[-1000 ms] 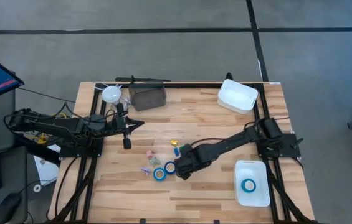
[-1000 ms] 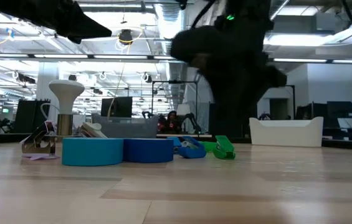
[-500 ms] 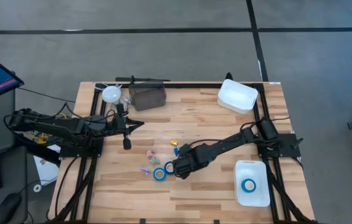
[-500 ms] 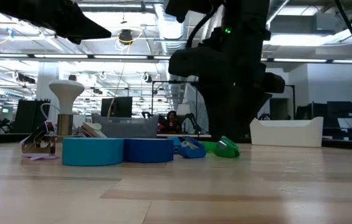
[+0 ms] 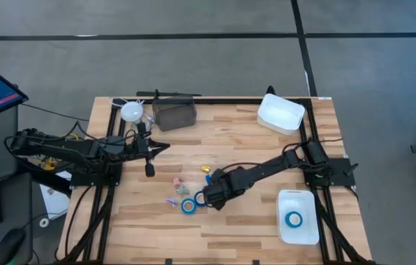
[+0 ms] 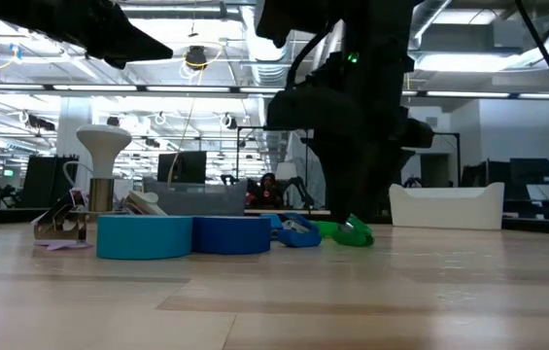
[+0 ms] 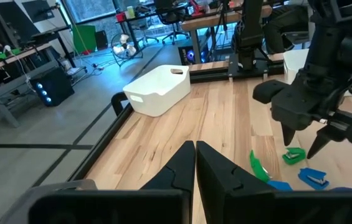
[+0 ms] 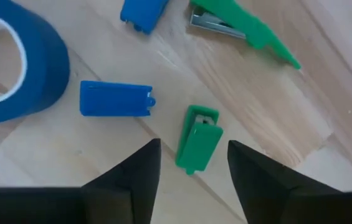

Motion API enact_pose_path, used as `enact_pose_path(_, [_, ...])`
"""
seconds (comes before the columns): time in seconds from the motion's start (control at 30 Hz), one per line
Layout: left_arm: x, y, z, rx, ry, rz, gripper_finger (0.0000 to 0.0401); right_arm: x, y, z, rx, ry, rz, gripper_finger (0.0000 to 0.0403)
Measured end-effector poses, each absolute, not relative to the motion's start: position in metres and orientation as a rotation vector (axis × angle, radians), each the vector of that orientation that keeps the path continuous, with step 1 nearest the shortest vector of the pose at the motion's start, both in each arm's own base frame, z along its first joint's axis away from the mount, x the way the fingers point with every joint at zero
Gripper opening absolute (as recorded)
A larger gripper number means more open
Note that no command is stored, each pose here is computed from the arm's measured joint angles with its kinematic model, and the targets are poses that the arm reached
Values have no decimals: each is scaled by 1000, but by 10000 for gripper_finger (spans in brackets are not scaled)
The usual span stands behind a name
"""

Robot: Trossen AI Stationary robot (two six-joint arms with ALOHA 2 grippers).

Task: Pick and place Stapler, Stapler remover, tape
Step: Put the bottom green staple into the top right white bin

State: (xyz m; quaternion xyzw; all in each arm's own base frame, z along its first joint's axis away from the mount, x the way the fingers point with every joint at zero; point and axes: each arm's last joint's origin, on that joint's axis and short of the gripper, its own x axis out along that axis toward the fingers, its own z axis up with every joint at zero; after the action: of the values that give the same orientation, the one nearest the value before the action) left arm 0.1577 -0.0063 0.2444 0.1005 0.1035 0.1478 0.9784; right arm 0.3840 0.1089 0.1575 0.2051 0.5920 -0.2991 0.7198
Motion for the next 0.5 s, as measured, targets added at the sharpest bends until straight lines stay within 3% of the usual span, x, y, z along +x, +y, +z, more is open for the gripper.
enact_pose_path(0.5, [158,-6,244,203,209,297,8,376,104,141,441,1334,-671,137])
